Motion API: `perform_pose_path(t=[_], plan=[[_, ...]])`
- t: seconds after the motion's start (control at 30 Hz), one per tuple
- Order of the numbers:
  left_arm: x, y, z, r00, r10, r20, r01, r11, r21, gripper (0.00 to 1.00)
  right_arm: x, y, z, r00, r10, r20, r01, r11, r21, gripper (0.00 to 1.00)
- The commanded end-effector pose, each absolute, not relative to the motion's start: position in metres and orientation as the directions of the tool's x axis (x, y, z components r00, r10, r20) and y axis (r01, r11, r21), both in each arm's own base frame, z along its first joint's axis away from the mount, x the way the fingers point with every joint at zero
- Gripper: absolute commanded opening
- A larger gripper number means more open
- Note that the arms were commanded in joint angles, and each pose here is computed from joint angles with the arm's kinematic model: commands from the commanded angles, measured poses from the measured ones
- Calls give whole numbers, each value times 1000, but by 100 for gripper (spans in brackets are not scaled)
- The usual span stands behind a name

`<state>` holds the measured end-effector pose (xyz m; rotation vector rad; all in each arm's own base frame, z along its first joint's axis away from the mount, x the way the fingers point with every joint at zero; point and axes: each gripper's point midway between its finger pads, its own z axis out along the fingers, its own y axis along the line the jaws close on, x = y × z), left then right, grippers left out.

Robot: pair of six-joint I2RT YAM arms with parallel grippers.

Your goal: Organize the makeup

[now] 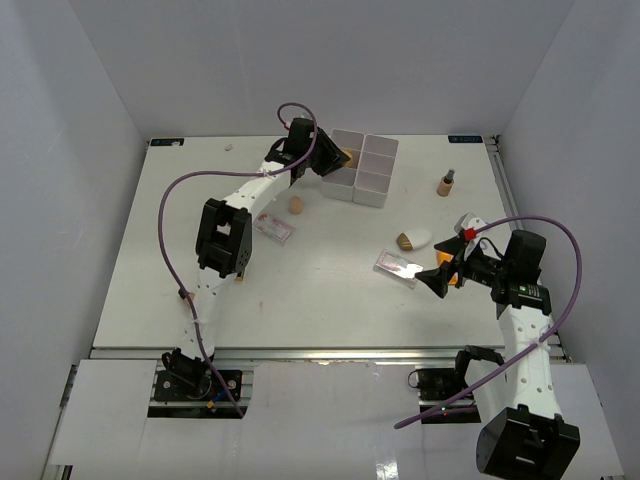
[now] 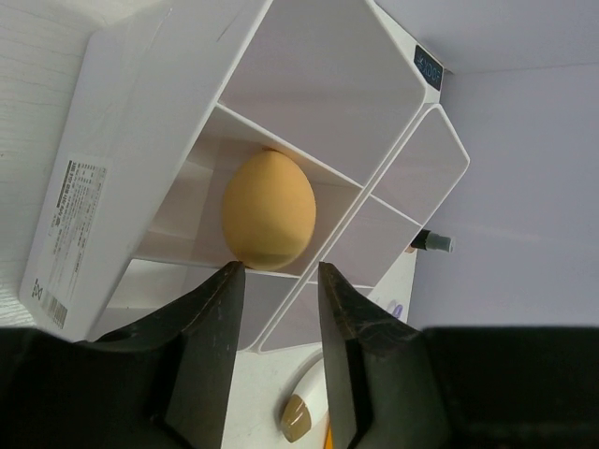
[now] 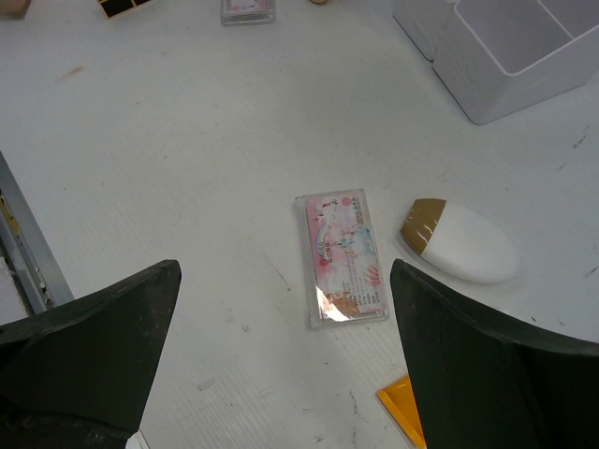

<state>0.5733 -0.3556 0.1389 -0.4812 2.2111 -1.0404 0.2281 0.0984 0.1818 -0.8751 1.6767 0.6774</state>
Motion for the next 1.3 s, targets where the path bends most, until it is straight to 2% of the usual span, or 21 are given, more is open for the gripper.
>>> perform_pose_path(t=[0.0, 0.3, 0.5, 0.67, 0.73, 0.87, 1.07, 1.13, 1.27], plan=[[562, -353, 188, -714, -537, -449, 23, 623, -782, 51, 226, 101, 184, -125, -208, -970, -835, 550, -10, 100], [557, -354, 212, -707, -508, -492, 92, 623, -776, 52, 225, 101, 183, -123, -204, -971, -838, 545, -8, 100], [543, -354, 248, -687, -451, -570, 204, 633, -747, 55, 221, 104, 185, -106, -199, -974, -849, 528, -15, 100], [507, -333, 267, -662, -361, -657, 294, 681, -671, 65, 218, 106, 187, -90, -195, -977, -858, 513, -23, 100], [485, -319, 292, -618, -332, -713, 351, 694, -628, 73, 216, 107, 187, -89, -193, -977, -863, 504, -21, 100], [445, -284, 275, -599, -269, -754, 349, 760, -548, 81, 214, 109, 186, -92, -191, -977, -871, 491, -13, 100], [395, -227, 265, -587, -284, -758, 287, 802, -524, 83, 213, 113, 193, -102, -176, -979, -889, 457, 11, 99], [380, -213, 245, -605, -276, -747, 259, 818, -513, 83, 215, 117, 201, -118, -169, -978, -901, 433, 34, 100], [350, -189, 246, -565, -256, -784, 274, 839, -471, 83, 229, 136, 209, -175, -230, -957, -918, 391, 74, 97]])
